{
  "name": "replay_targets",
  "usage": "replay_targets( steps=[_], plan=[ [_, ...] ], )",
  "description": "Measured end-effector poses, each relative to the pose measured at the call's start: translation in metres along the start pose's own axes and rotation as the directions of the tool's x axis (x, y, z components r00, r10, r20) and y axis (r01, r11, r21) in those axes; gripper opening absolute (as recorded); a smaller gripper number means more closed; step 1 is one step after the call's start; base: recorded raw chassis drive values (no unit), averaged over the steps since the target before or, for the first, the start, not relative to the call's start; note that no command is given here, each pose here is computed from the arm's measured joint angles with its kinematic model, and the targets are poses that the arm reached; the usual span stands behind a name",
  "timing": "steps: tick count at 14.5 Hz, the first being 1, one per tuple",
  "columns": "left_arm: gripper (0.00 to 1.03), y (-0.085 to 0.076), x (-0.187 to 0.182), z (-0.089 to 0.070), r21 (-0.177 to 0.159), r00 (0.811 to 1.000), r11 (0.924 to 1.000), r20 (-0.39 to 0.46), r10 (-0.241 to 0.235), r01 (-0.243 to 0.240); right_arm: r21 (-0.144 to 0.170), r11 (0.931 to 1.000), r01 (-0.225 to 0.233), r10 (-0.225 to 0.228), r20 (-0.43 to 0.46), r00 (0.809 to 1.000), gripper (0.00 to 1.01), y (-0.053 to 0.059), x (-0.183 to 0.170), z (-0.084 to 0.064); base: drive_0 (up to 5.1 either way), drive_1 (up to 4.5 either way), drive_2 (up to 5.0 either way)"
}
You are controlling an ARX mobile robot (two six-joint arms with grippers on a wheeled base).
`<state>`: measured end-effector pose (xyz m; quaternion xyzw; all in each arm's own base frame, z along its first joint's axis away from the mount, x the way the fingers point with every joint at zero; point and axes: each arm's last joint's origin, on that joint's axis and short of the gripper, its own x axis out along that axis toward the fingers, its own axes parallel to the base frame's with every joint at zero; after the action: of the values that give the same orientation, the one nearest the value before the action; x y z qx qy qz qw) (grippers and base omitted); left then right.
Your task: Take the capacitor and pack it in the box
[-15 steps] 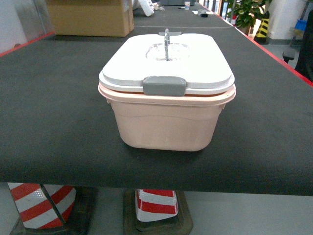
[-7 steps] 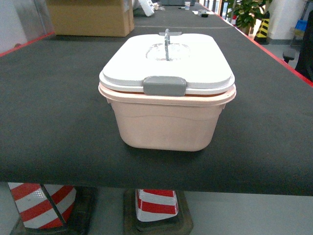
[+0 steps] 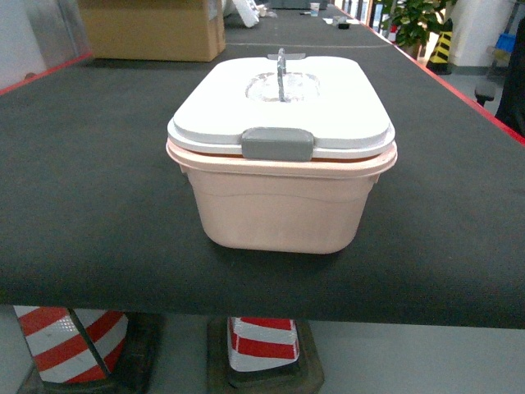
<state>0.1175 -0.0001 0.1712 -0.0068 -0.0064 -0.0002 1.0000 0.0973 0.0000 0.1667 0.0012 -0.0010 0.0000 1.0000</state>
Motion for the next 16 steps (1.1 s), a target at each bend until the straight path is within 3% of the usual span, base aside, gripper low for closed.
replay_targets(
  steps=[16],
  plan=[
    [0.02,0.000,-0.020,-0.004,0.000,1.000,1.0000,-0.014,0.000,0.000,0.000,1.0000,0.000,0.000,0.000,1.000,0.98,0.000,0.000,0.000,0.0,0.00,0.0]
  ],
)
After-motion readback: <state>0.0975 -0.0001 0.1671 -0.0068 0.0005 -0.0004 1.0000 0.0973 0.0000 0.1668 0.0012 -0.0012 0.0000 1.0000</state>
